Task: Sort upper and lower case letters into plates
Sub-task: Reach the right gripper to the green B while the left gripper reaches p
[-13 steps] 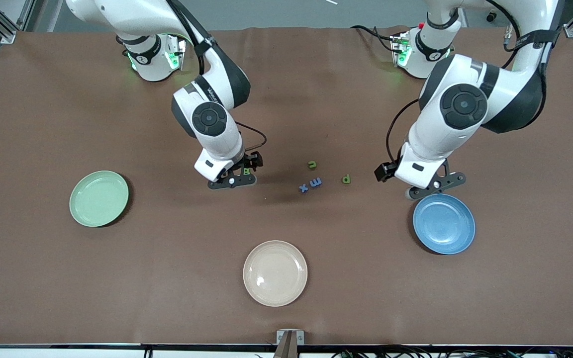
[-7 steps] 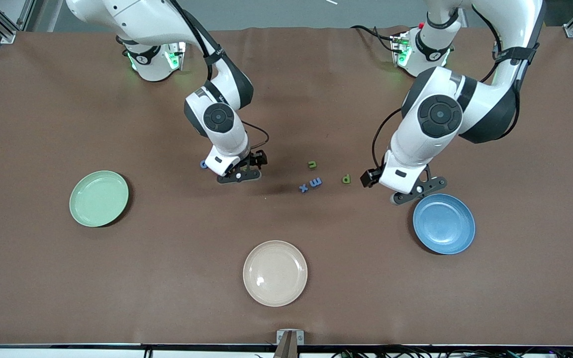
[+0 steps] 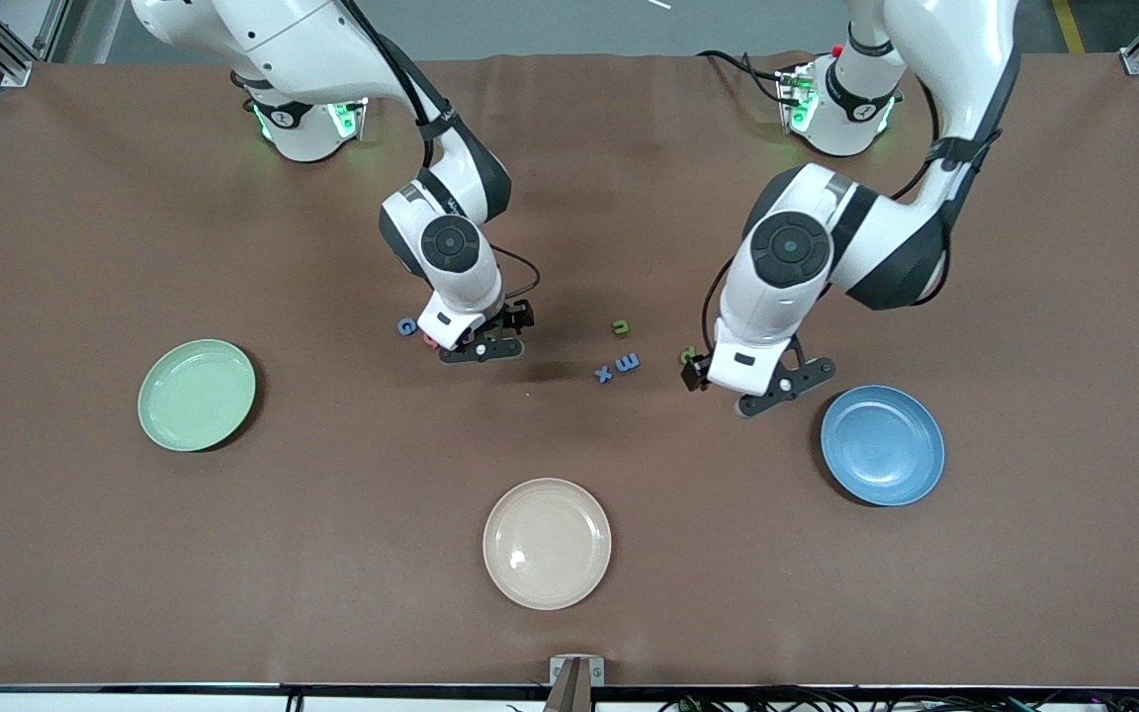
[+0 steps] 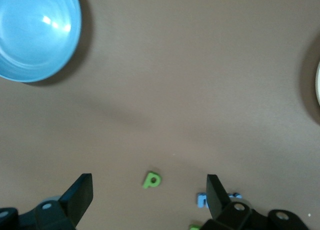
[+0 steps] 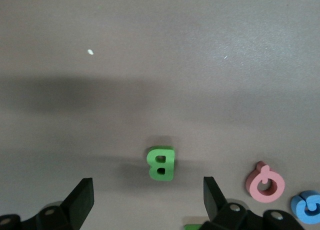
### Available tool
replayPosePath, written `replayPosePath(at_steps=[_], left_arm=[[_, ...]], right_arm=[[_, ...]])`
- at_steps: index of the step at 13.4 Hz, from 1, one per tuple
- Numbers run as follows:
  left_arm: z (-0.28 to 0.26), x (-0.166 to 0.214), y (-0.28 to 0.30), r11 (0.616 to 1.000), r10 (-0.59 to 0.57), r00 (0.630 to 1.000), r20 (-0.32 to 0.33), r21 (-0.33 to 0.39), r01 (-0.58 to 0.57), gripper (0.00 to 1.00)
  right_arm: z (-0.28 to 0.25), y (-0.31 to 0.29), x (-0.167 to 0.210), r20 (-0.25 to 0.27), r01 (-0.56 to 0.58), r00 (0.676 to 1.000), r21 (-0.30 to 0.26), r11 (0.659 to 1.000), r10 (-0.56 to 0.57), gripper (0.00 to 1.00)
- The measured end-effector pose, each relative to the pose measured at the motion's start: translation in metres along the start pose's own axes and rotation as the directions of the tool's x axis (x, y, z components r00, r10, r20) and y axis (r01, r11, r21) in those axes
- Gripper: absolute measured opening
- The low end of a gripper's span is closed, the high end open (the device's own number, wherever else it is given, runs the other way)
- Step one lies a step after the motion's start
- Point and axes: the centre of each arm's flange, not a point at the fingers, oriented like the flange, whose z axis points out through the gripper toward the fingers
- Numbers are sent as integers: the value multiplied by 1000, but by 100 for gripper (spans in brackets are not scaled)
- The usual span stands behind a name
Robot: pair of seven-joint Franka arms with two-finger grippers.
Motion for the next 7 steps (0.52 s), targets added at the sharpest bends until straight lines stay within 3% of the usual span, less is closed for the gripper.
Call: replayPosePath(at_steps=[6, 7], left_arm=[[44, -14, 21, 999, -46, 999, 7, -22, 46, 100], [51, -19, 25, 998, -58, 998, 12, -19, 58, 100]], right_arm=[[18, 2, 11, 4, -12, 1000, -5, 1000, 12, 90], [20, 2, 11, 5, -12, 1000, -6, 1000, 12, 85]])
